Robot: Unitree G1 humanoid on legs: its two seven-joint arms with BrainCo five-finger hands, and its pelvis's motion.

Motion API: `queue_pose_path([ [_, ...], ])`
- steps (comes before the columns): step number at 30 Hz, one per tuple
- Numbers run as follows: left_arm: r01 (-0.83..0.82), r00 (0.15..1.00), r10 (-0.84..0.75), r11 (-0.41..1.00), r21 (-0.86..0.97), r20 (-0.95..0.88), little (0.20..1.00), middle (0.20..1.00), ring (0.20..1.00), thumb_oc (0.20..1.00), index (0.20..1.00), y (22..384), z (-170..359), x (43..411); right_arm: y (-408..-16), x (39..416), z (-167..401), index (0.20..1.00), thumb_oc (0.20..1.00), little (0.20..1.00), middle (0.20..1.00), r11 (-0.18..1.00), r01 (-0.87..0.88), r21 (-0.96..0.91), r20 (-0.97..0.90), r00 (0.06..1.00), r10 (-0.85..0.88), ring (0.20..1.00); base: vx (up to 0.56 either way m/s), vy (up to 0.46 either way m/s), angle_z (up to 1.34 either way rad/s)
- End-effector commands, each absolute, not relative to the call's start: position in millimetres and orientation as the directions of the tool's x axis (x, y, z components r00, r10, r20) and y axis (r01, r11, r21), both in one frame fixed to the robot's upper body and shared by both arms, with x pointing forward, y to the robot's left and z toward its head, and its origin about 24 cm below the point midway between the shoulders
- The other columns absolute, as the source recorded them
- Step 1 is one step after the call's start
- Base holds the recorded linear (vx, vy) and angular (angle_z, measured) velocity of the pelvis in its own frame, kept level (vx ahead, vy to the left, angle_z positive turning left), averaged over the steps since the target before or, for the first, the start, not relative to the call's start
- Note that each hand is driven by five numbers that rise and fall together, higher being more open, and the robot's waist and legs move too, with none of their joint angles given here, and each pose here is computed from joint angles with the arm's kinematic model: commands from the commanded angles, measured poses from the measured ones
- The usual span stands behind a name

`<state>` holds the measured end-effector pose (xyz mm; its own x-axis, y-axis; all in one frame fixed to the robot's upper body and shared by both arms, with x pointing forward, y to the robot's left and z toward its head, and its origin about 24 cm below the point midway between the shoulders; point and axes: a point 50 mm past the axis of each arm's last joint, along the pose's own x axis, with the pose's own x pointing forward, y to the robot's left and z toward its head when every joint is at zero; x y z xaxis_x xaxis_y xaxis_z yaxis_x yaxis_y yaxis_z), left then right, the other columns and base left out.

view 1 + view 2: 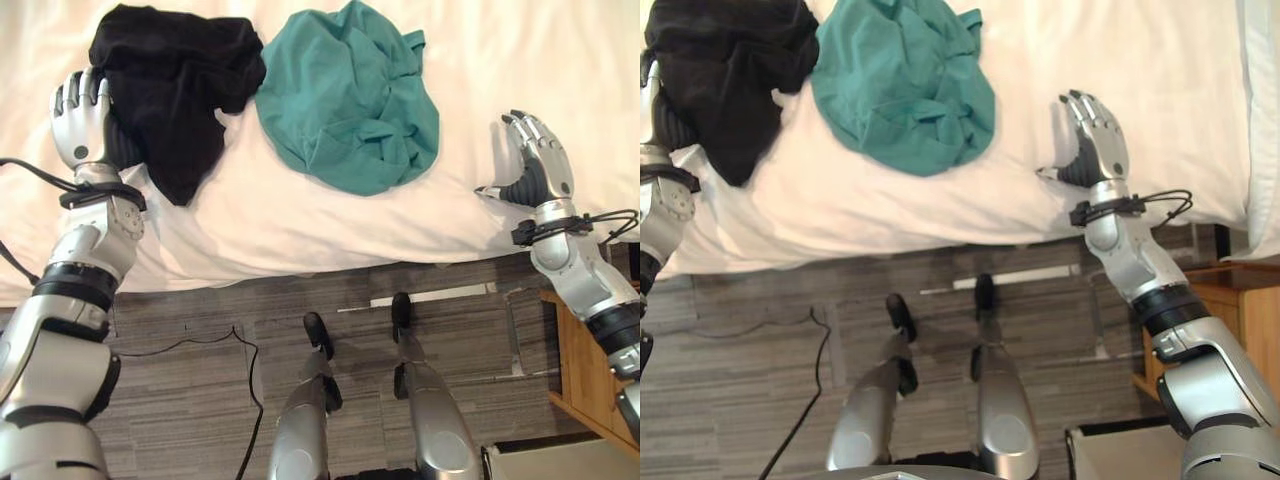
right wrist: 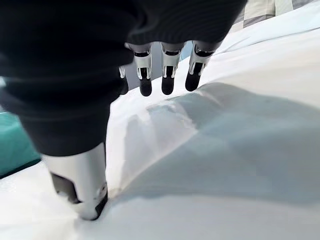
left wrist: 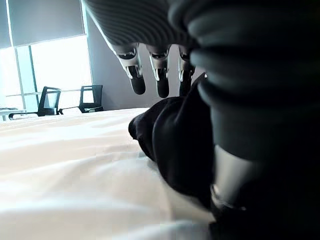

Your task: Tidy up the quilt and then pick up the clothes from the bed and put them into the laundry hamper.

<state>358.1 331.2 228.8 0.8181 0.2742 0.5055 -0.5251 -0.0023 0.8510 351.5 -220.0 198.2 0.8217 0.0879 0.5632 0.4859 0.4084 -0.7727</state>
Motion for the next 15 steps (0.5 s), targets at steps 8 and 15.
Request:
queue_pose_path([
  [8, -0.277, 0.927, 0.278, 0.06, 0.959, 0.251, 0.2, 0.2, 0.2, 0.2, 0.2, 308.0, 169.9, 376.5, -184.3, 335.9, 223.1, 1.0, 1.0, 1.0, 1.0, 0.504, 0.504, -0.702, 0.669, 0.709, 0.223, 1.0, 0.0, 0.0, -0.04],
  [15, -0.314, 0.922, 0.354, 0.44, 0.842, 0.159, 0.2, 0.2, 0.2, 0.2, 0.2, 298.3, 113.6, 360.6, -185.8, 334.5, 253.6, 1.0, 1.0, 1.0, 1.0, 0.495, 0.579, -0.648, 0.738, 0.639, 0.218, 1.0, 0.02, -0.042, 0.0],
])
